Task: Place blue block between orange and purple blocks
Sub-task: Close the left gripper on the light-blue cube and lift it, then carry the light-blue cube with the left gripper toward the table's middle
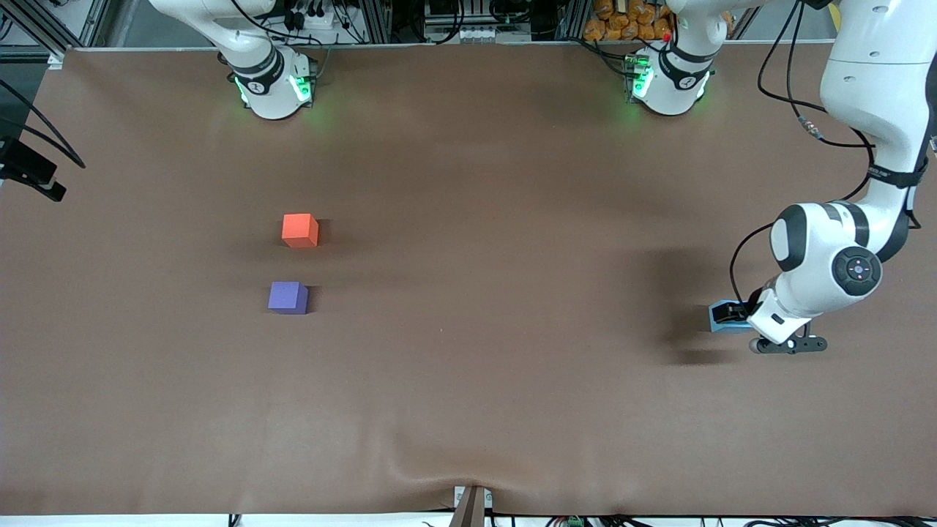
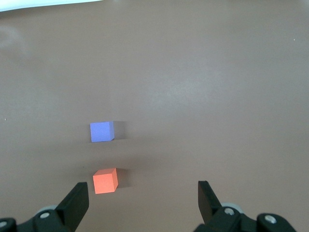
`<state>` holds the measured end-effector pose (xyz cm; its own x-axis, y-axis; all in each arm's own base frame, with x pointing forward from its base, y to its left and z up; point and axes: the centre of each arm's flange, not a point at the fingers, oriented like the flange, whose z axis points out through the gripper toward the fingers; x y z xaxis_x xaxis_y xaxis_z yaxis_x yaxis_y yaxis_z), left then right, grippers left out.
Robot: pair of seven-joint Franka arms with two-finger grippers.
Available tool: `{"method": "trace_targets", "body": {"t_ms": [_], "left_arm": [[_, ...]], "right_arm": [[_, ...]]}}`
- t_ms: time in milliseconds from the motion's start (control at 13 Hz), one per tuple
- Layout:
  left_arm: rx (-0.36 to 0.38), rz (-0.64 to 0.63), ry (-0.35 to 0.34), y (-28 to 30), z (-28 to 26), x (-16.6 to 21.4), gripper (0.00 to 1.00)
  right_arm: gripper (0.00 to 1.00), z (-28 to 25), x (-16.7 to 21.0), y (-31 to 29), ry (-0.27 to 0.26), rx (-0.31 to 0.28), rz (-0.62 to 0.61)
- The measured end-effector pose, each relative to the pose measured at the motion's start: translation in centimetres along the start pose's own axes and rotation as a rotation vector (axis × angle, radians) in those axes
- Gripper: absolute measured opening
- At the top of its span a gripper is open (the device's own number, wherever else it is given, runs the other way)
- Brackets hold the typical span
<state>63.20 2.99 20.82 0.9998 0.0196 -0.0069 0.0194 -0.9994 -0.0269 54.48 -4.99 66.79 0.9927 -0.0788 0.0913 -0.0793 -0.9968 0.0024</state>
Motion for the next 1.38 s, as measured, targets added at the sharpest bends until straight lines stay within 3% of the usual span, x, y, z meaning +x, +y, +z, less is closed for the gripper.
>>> {"method": "trace_targets", "body": {"t_ms": [77,154,308,385,692,1000,1385], "left_arm": [[-0.003,0.000,-0.003,0.0,0.9,-0.3,0.99],[-0.005,-0.003,-0.006,-0.1,1.5,-0.5,0.91],[-0.008,-0.001,-0.004,0.0,1.8,-0.5,0.67],[-0.011,0.005,-0.001,0.5,1.6,-0.4,0.63],[-0.069,0.120,-0.009,8.2,-0.4,-0.3,0.63],[-0.110,0.327,0.005,22.3,-6.4,-0.8,0.63],[-0.162,0.417,0.063,44.4,-10.3,-7.9,0.63]], "right_arm": [[1.00,0.0,0.0,0.0,0.000,0.000,0.000],[1.00,0.0,0.0,0.0,0.000,0.000,0.000],[1.00,0.0,0.0,0.0,0.000,0.000,0.000],[1.00,0.0,0.0,0.0,0.000,0.000,0.000],[1.00,0.0,0.0,0.0,0.000,0.000,0.000],[1.00,0.0,0.0,0.0,0.000,0.000,-0.001],[1.00,0.0,0.0,-0.1,0.001,0.000,-0.002]]}}
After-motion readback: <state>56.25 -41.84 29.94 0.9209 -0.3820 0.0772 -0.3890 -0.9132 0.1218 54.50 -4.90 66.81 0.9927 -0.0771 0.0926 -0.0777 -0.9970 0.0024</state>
